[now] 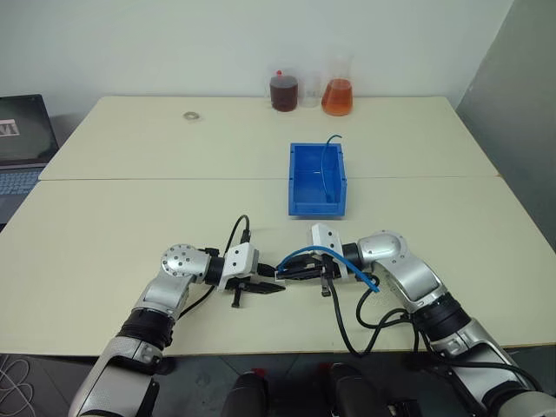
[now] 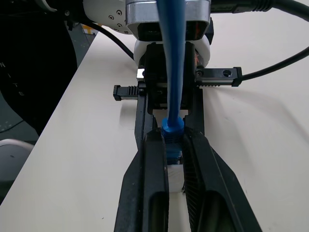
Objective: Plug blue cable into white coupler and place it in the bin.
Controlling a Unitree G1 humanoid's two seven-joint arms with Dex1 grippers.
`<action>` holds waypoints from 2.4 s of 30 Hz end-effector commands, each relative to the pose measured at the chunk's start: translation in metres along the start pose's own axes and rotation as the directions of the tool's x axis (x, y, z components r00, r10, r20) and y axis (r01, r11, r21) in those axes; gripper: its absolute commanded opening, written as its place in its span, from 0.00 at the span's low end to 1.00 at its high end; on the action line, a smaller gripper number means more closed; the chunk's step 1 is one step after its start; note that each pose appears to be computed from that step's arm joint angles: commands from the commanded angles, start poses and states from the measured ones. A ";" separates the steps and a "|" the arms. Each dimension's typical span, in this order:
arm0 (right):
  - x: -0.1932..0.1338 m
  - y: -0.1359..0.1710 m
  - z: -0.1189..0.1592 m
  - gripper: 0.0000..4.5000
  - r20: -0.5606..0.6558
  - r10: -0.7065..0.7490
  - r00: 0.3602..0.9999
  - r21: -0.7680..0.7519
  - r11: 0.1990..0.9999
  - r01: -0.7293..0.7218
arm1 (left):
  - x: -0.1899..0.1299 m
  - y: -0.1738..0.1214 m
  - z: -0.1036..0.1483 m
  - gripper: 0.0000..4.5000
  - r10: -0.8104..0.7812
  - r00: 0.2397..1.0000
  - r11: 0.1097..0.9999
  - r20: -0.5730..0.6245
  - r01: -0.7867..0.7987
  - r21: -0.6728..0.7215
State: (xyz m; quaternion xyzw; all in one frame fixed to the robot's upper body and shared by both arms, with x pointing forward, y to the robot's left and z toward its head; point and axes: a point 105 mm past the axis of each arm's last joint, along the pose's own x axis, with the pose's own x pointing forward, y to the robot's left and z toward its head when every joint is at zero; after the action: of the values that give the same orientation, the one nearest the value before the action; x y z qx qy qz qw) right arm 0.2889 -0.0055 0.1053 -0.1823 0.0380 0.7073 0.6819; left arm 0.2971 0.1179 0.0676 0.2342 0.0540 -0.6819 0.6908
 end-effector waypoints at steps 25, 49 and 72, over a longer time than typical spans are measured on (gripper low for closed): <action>0.012 0.021 -0.043 0.03 -0.137 0.073 0.988 0.081 0.995 -0.062 | 0.003 -0.008 0.002 0.19 -0.028 1.000 1.000 0.000 0.028 0.014; -0.033 -0.008 0.039 0.03 0.130 -0.181 0.975 0.286 0.948 0.138 | -0.050 -0.013 0.023 1.00 0.215 0.976 0.971 0.030 -0.210 -0.114; -0.078 -0.166 0.073 0.03 -0.111 -0.610 0.785 0.540 0.626 0.563 | -0.034 0.014 0.067 1.00 0.708 0.697 0.683 0.118 -0.631 -0.369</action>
State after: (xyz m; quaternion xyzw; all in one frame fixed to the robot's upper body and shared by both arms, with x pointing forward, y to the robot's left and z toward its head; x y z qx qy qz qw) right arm 0.4279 -0.0515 0.2135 0.0629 0.1802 0.4085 0.8926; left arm 0.2904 0.1249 0.1337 0.0312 0.0054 -0.3924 0.9192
